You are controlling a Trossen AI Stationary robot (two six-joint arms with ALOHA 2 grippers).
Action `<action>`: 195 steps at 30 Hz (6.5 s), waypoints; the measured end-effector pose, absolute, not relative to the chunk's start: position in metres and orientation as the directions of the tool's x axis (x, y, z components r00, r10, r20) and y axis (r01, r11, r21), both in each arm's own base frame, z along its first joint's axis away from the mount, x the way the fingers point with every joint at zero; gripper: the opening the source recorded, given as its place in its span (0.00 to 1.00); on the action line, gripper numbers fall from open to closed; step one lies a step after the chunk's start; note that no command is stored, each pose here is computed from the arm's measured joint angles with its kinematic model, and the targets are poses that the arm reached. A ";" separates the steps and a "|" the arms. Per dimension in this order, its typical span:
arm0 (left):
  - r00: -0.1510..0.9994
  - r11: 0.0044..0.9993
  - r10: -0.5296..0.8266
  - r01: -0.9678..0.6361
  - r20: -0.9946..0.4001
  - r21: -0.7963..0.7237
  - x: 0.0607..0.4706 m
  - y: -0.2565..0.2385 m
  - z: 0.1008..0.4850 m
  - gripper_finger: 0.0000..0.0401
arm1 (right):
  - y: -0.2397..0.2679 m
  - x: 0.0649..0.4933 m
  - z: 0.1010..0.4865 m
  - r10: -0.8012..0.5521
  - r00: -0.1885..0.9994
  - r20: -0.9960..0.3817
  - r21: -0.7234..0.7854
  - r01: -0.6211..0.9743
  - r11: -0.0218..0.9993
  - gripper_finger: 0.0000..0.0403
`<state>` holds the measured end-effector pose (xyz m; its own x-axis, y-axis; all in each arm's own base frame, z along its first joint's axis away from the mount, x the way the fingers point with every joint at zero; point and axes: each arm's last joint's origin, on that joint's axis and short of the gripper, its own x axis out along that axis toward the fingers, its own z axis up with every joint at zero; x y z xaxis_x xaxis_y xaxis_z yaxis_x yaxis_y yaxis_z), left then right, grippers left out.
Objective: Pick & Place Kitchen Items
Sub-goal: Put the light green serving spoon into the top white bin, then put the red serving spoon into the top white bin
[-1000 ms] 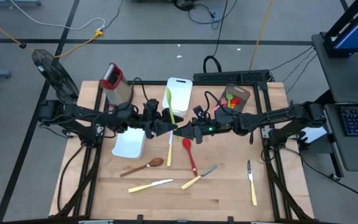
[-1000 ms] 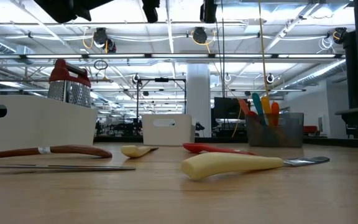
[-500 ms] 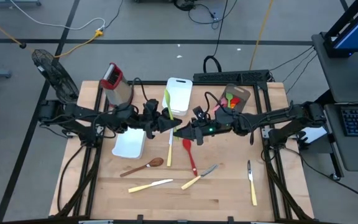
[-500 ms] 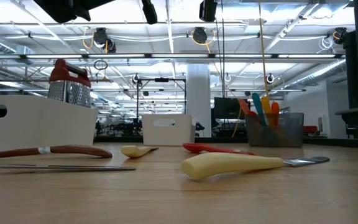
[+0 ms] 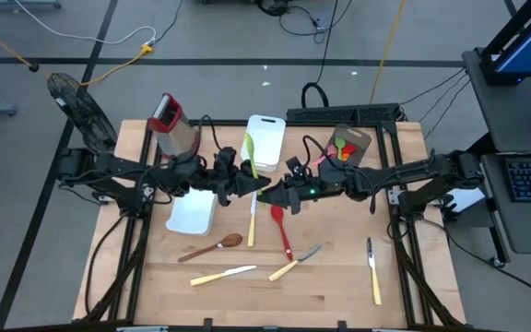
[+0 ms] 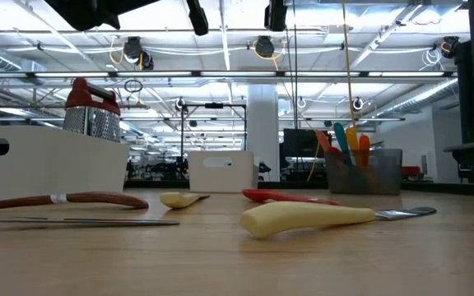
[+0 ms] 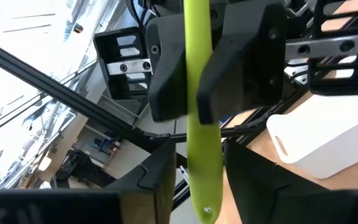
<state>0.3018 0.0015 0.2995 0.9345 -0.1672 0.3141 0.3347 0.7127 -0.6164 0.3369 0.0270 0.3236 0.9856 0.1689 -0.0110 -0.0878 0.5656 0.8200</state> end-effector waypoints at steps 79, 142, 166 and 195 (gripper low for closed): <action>0.744 0.457 0.278 -0.659 -0.608 -0.597 0.304 0.100 0.335 0.08 | 0.049 0.240 0.370 0.297 0.936 -0.188 0.193 -0.261 0.946 0.38; 0.450 0.074 -0.318 -0.866 -0.834 -0.495 0.360 0.243 0.223 0.08 | 0.013 0.189 0.340 0.069 0.998 0.007 0.247 -0.069 0.967 0.38; 0.427 0.025 -0.343 -0.886 -0.837 -0.463 0.353 0.242 0.202 0.08 | 0.013 0.189 0.340 0.070 0.998 0.007 0.250 -0.070 0.966 0.38; 0.506 0.109 -0.278 -0.828 -0.817 -0.550 0.362 0.249 0.204 0.21 | 0.013 0.189 0.340 0.068 0.998 0.007 0.298 -0.067 0.952 0.38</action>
<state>0.3617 0.2489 0.2036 0.5058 -0.2782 -0.8166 -0.8280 0.1090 -0.5500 0.1890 0.0131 0.3404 0.9977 0.0678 0.0068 -0.0668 0.9523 0.2977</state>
